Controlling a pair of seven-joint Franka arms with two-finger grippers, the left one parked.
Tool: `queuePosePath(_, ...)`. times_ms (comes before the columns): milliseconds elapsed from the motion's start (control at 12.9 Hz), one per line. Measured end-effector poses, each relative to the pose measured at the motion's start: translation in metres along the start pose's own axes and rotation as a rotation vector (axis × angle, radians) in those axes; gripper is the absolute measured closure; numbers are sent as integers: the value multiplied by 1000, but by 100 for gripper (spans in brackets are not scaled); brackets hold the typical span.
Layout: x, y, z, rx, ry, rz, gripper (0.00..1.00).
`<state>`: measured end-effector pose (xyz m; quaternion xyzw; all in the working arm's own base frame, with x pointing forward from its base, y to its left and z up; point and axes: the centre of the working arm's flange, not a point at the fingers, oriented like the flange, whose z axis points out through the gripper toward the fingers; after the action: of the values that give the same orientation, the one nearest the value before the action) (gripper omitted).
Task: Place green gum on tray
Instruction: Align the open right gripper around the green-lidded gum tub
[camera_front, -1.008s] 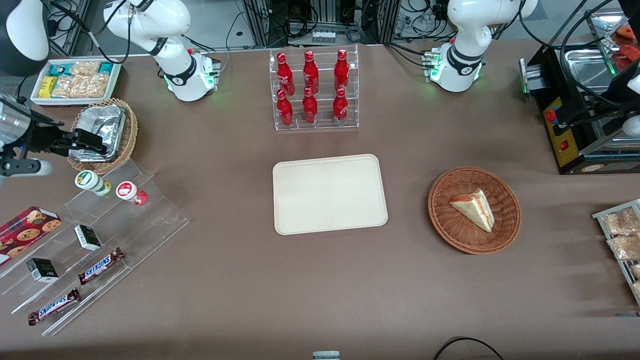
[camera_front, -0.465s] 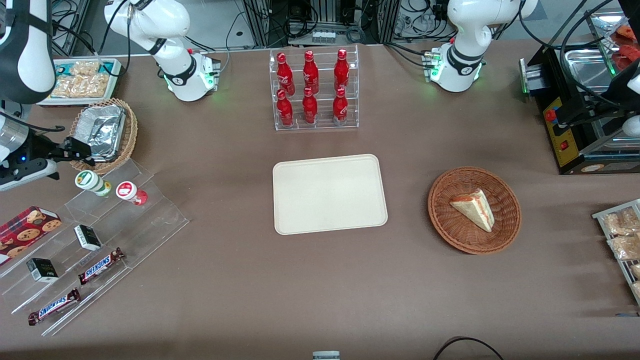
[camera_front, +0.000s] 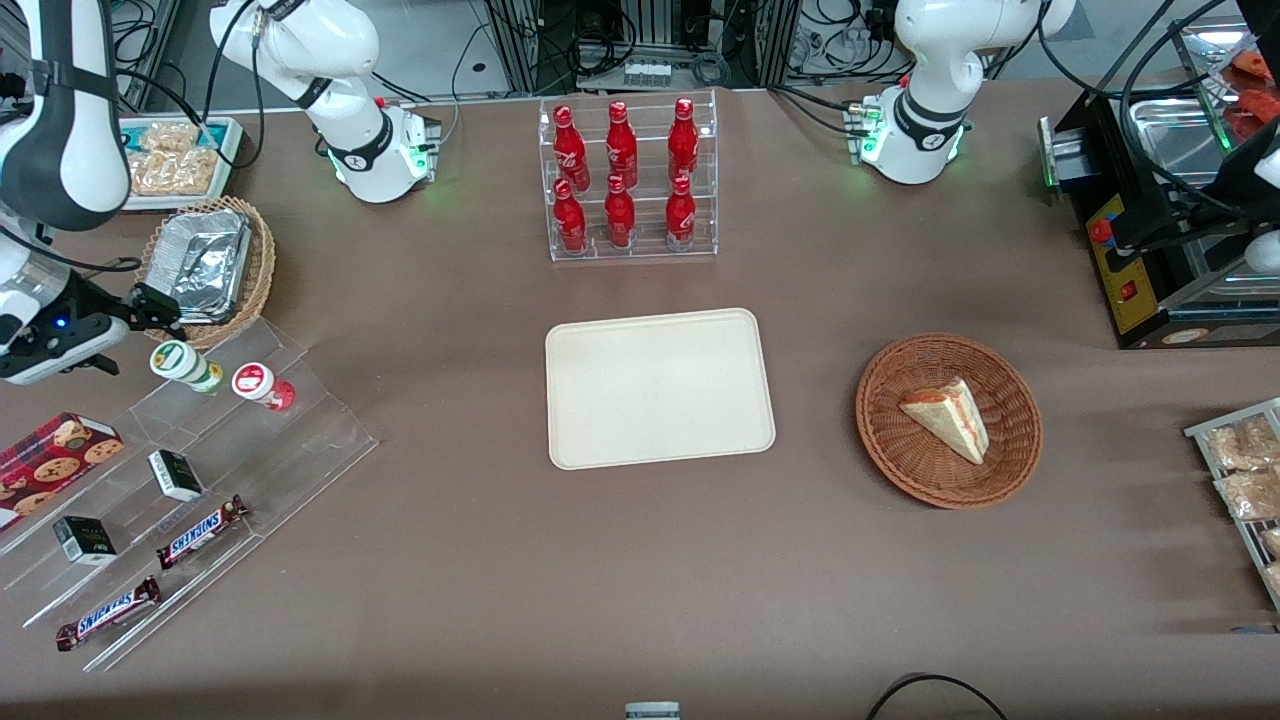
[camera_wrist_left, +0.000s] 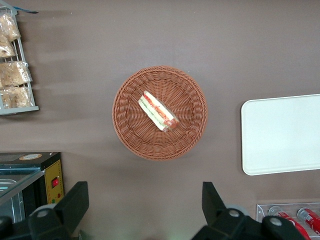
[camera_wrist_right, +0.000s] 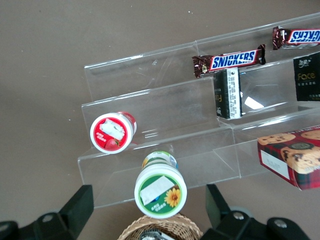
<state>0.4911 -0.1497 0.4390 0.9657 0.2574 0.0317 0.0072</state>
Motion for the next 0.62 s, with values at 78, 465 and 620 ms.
queuePosePath(78,-1,-1,6,-5,5,-8,0)
queuePosePath(465,-11,-2,31,-29,24,-40,0)
queuePosePath(620,-16,2,35,-29,24,-38,0)
